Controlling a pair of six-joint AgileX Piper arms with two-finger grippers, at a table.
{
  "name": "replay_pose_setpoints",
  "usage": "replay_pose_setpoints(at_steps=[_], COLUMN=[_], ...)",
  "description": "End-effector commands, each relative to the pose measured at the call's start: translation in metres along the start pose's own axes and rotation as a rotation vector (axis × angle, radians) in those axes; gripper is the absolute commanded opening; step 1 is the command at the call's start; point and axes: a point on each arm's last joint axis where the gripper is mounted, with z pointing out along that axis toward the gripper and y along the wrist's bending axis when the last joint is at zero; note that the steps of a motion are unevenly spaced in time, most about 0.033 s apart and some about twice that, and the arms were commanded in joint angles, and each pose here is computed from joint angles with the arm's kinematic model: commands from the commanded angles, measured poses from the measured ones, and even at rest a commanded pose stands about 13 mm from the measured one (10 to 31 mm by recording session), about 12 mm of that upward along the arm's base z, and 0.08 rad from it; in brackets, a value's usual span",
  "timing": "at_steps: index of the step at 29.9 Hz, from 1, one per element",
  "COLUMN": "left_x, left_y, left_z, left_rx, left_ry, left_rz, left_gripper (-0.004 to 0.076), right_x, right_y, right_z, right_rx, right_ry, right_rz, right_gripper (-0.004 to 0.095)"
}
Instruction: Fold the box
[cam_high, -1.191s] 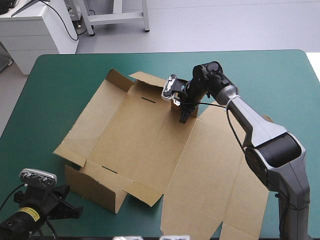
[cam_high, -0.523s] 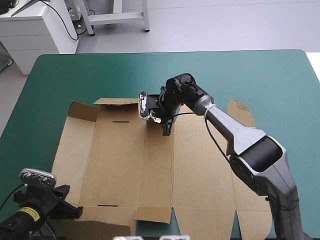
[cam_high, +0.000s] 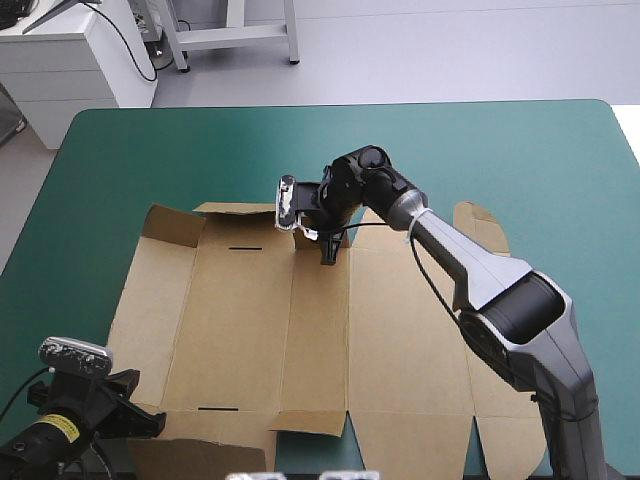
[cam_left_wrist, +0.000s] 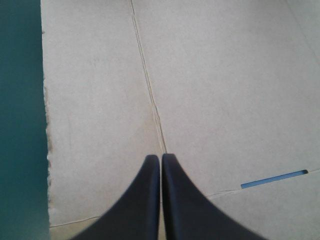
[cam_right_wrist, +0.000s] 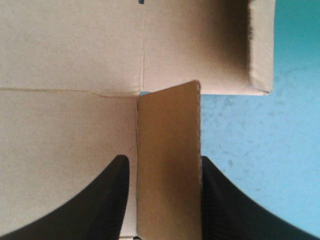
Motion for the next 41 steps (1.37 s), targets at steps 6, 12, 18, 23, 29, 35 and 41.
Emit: replay_pose_setpoints(at_steps=[6, 12, 18, 23, 29, 35, 41], left_x=[-0.011, -0.011, -0.013, -0.011, -0.012, -0.013, -0.036], left_y=[0.000, 0.000, 0.000, 0.000, 0.000, 0.000, 0.004], left_z=[-0.004, -0.004, -0.005, -0.004, -0.005, -0.004, -0.010], left_rx=[-0.001, -0.001, -0.002, -0.001, -0.002, -0.002, -0.031], left_ry=[-0.068, -0.068, -0.088, -0.066, -0.082, -0.083, -0.081], left_rz=[-0.002, -0.002, -0.002, -0.002, -0.002, -0.015, -0.095], left_gripper=[-0.0008, -0.0008, -0.0008, -0.0008, -0.0008, -0.0008, -0.0008], right_x=[-0.005, 0.004, 0.042, 0.094, 0.148, 0.180, 0.191], right_y=[-0.015, -0.017, -0.022, -0.029, -0.022, 0.017, 0.050], right_z=[-0.095, -0.153, -0.186, -0.215, -0.257, -0.274, -0.268], right_rx=[0.233, 0.422, 0.471, 0.410, 0.459, 0.471, 0.460], right_ry=[0.010, 0.066, 0.158, 0.071, 0.020, 0.079, 0.099], right_rz=[0.046, 0.120, 0.426, 0.736, 0.989, 1.098, 1.135], right_gripper=[0.0412, 0.0411, 0.0364, 0.0328, 0.0275, 0.0207, 0.0184])
